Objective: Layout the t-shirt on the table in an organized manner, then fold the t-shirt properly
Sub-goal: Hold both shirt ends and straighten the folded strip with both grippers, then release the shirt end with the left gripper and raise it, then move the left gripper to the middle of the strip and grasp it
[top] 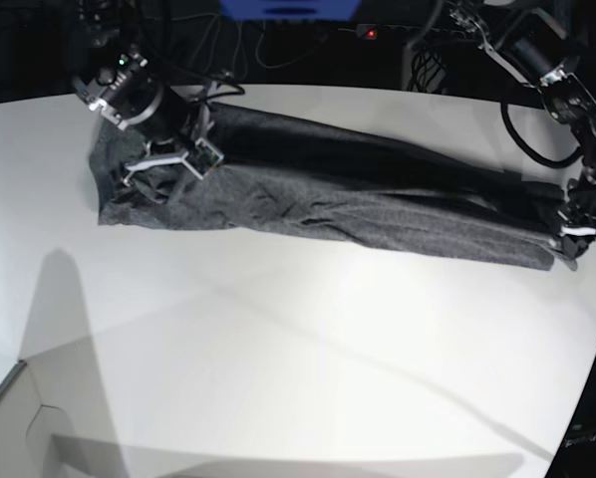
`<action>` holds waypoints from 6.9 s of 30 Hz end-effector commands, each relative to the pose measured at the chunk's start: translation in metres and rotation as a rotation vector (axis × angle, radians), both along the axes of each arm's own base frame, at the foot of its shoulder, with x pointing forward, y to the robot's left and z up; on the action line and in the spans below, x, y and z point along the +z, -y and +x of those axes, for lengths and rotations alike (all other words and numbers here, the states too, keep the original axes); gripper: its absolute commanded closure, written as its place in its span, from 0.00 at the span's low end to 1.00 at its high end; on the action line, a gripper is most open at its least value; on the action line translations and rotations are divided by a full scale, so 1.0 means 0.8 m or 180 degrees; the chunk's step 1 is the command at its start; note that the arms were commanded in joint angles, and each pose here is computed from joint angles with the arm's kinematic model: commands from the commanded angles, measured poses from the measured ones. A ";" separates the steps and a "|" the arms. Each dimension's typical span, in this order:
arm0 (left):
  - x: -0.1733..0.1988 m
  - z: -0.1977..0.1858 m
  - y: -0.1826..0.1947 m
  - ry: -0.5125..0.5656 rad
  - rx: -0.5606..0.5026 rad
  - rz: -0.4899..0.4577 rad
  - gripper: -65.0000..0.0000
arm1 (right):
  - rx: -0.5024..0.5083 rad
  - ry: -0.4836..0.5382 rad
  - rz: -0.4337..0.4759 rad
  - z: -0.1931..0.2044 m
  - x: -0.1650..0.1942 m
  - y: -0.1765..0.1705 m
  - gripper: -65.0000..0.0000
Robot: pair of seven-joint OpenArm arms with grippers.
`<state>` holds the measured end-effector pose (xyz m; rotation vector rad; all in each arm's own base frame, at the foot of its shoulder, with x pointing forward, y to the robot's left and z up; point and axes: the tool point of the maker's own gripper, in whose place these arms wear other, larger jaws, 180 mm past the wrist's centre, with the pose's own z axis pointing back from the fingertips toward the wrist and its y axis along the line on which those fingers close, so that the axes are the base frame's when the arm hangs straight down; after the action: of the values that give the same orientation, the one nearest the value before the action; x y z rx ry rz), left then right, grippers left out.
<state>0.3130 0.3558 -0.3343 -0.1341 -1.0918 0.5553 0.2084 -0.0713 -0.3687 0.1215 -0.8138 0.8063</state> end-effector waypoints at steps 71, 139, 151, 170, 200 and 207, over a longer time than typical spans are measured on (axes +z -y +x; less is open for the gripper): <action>-0.023 0.012 -0.043 -0.0120 0.0094 -0.0176 0.35 | 0.0184 -0.0435 0.0497 -0.038 -0.060 -0.061 1.00; -0.091 0.014 -0.051 -0.0345 -0.0404 0.0204 1.00 | -0.1044 0.0513 0.0199 0.039 0.040 0.091 0.41; -0.026 0.026 -0.106 -0.0072 -0.0169 0.0426 1.00 | -0.1106 0.0314 0.0246 0.016 0.021 0.085 0.41; 0.084 0.017 0.083 0.0285 -0.0973 0.0860 1.00 | -0.1113 0.0281 0.0247 0.013 0.017 0.085 0.41; -0.021 -0.020 0.313 -0.0219 -0.2599 0.0346 0.99 | -0.1104 0.0285 0.0253 0.013 0.018 0.084 0.41; -0.018 -0.014 0.317 -0.0200 -0.2609 0.0346 0.77 | -0.1104 0.0285 0.0253 0.013 0.018 0.084 0.41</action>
<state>0.2933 0.1031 -0.3627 -0.4273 -0.8498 -0.2298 0.2133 -0.1396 -0.3648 0.0125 -0.8754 0.4566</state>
